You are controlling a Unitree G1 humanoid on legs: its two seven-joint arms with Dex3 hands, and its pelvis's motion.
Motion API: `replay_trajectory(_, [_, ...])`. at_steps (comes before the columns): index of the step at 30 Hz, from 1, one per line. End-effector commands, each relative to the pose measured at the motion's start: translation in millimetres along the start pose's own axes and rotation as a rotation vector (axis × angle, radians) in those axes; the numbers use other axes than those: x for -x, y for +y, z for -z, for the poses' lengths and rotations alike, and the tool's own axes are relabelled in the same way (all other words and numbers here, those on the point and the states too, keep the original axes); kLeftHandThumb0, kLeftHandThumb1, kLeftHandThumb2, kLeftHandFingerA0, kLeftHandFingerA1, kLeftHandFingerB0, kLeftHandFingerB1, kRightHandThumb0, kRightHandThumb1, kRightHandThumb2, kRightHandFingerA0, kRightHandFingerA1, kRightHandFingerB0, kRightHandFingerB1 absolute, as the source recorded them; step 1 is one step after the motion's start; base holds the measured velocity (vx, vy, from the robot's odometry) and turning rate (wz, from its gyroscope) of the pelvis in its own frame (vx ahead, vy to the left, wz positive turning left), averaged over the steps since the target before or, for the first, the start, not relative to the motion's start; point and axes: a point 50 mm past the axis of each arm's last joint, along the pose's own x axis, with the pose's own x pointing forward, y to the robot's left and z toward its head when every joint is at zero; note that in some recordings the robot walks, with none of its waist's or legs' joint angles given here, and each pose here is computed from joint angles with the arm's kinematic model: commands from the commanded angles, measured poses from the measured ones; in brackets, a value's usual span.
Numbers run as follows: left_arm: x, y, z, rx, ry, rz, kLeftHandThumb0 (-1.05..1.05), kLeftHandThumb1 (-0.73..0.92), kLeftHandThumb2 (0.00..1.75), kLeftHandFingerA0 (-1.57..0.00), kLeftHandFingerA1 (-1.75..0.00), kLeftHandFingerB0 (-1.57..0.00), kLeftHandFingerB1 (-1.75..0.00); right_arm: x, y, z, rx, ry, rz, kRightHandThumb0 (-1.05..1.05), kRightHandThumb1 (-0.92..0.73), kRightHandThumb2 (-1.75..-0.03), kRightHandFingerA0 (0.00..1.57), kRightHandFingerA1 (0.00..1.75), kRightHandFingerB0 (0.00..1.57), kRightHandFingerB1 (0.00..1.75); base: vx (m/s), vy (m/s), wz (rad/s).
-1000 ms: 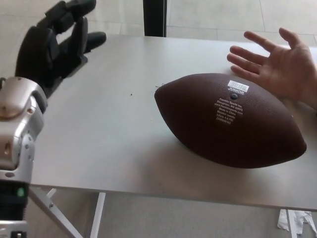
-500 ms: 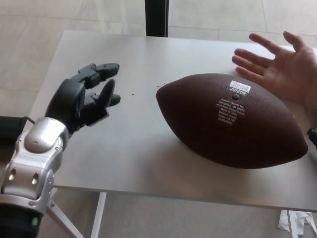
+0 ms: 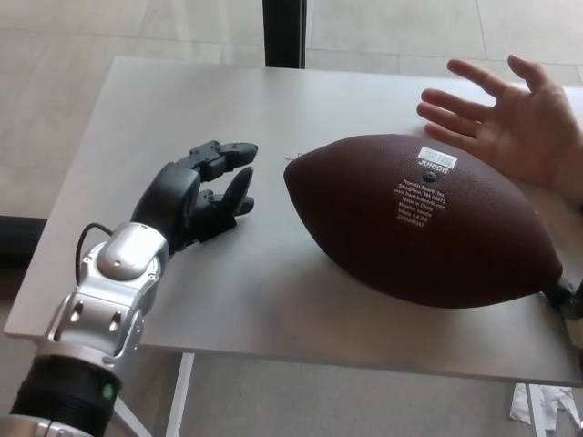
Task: The robot uses both its hands to grab the left and right ends of a football kept in the middle of the desk infront of it, lifts it up and places it in the palm of a person
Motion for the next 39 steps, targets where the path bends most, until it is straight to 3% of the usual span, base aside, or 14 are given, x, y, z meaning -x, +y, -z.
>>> replay_trajectory(1, [-4.3, 7.7, -7.2, -0.037, -0.042, -0.041, -0.81, 0.82, 1.16, -0.39, -0.60, -0.20, -0.50, 4.9, 2.4, -3.3, 0.043, -0.040, -0.003, -0.86, -0.92, -0.69, 0.57, 0.38, 0.38, 0.32, 0.00, 0.000, 0.00])
replay_trajectory(6, [-8.4, 12.3, -7.7, -0.012, -0.042, -0.070, -0.89, 0.92, 0.82, -0.43, -0.52, -0.24, -0.42, 5.3, 4.6, -5.9, 0.054, -0.048, -0.015, -0.86, -0.92, -0.69, 0.55, 0.39, 0.40, 0.32, 0.00, 0.000, 0.00])
replay_trajectory(7, [-9.0, 12.8, -7.4, 0.005, -0.039, -0.075, -0.87, 0.83, 1.19, -0.43, -0.60, -0.21, -0.50, 5.4, 4.9, -6.1, 0.059, -0.048, -0.012, -0.86, -0.92, -0.69, 0.55, 0.39, 0.41, 0.32, 0.00, 0.000, 0.00])
replay_trajectory(13, [-7.7, 12.2, -1.3, 0.011, -0.034, -0.086, -0.84, 0.83, 1.20, -0.44, -0.62, -0.21, -0.50, 5.6, 5.2, -6.4, 0.089, -0.059, -0.023, -0.87, -0.92, -0.69, 0.56, 0.39, 0.40, 0.32, 0.00, 0.000, 0.00])
replay_trajectory(14, [-6.4, 11.2, 3.0, 0.027, -0.024, -0.082, -0.87, 0.92, 0.86, -0.45, -0.56, -0.24, -0.39, 5.4, 6.3, -7.6, 0.087, -0.063, -0.018, -0.90, -0.76, -1.12, 0.50, 0.53, 0.35, 0.47, 0.00, 0.000, 0.00])
replay_trajectory(16, [-6.4, 10.6, 10.7, 0.058, 0.003, -0.100, -0.94, 0.85, 1.21, -0.42, -0.62, -0.20, -0.50, 4.6, 8.0, -9.9, 0.079, -0.070, -0.017, -0.92, -0.74, -1.11, 0.51, 0.53, 0.36, 0.46, 0.00, 0.000, 0.00])
replay_trajectory(18, [-6.5, 8.5, 15.1, 0.124, 0.026, -0.109, -0.94, 0.84, 1.21, -0.42, -0.62, -0.19, -0.48, 4.0, 9.0, -11.3, 0.080, -0.075, -0.013, -0.88, -0.89, -0.68, 0.59, 0.40, 0.43, 0.33, 0.00, 0.000, 0.00])
replay_trajectory(23, [-12.2, -1.6, 13.3, 0.176, 0.051, -0.090, -0.94, 0.92, 0.86, -0.45, -0.56, -0.22, -0.40, 3.3, 9.4, -12.6, 0.067, -0.082, -0.016, -0.87, -0.89, -0.68, 0.62, 0.43, 0.44, 0.33, 0.00, 0.000, 0.00])
replay_trajectory(26, [-18.4, -11.1, 3.9, 0.208, 0.038, -0.052, -0.87, 0.82, 1.20, -0.39, -0.60, -0.17, -0.47, 2.8, 10.4, -13.8, 0.085, -0.093, -0.003, -0.87, -0.89, -0.67, 0.61, 0.43, 0.44, 0.33, 0.00, 0.000, 0.00])
replay_trajectory(28, [-23.4, -21.1, -3.0, 0.200, 0.023, -0.030, -0.93, 0.92, 0.86, -0.45, -0.54, -0.22, -0.35, 2.1, 9.9, -13.7, 0.097, -0.090, -0.006, -0.88, -0.75, -1.11, 0.51, 0.55, 0.35, 0.47, 0.00, 0.000, 0.00])
replay_trajectory(29, [-25.3, -25.2, -5.9, 0.189, 0.018, -0.026, -0.94, 0.92, 0.84, -0.43, -0.57, -0.23, -0.39, 1.9, 9.7, -13.2, 0.088, -0.090, -0.006, -0.87, -0.90, -0.68, 0.58, 0.42, 0.41, 0.33, 0.00, 0.000, 0.00])
replay_trajectory(31, [-29.1, -32.7, -8.9, 0.175, 0.016, -0.008, -0.93, 0.82, 1.24, -0.46, -0.66, -0.19, -0.48, 1.6, 9.5, -12.1, 0.087, -0.089, 0.002, -0.90, -0.75, -1.11, 0.51, 0.54, 0.35, 0.46, 0.00, 0.000, 0.00])
replay_trajectory(35, [-34.0, -40.1, -13.7, 0.125, 0.012, 0.013, -0.98, 0.92, 0.86, -0.47, -0.60, -0.25, -0.42, 2.2, 11.4, -11.5, 0.091, -0.091, -0.010, -0.85, -0.90, -0.68, 0.58, 0.43, 0.38, 0.32, 0.00, 0.000, 0.00])
replay_trajectory(39, [-38.9, -48.1, -24.8, 0.079, -0.007, 0.038, -0.94, 0.85, 1.24, -0.46, -0.65, -0.23, -0.51, 1.7, 12.2, -10.2, 0.097, -0.081, -0.017, -0.81, -0.74, -1.10, 0.50, 0.56, 0.33, 0.48, 0.00, 0.000, 0.00])
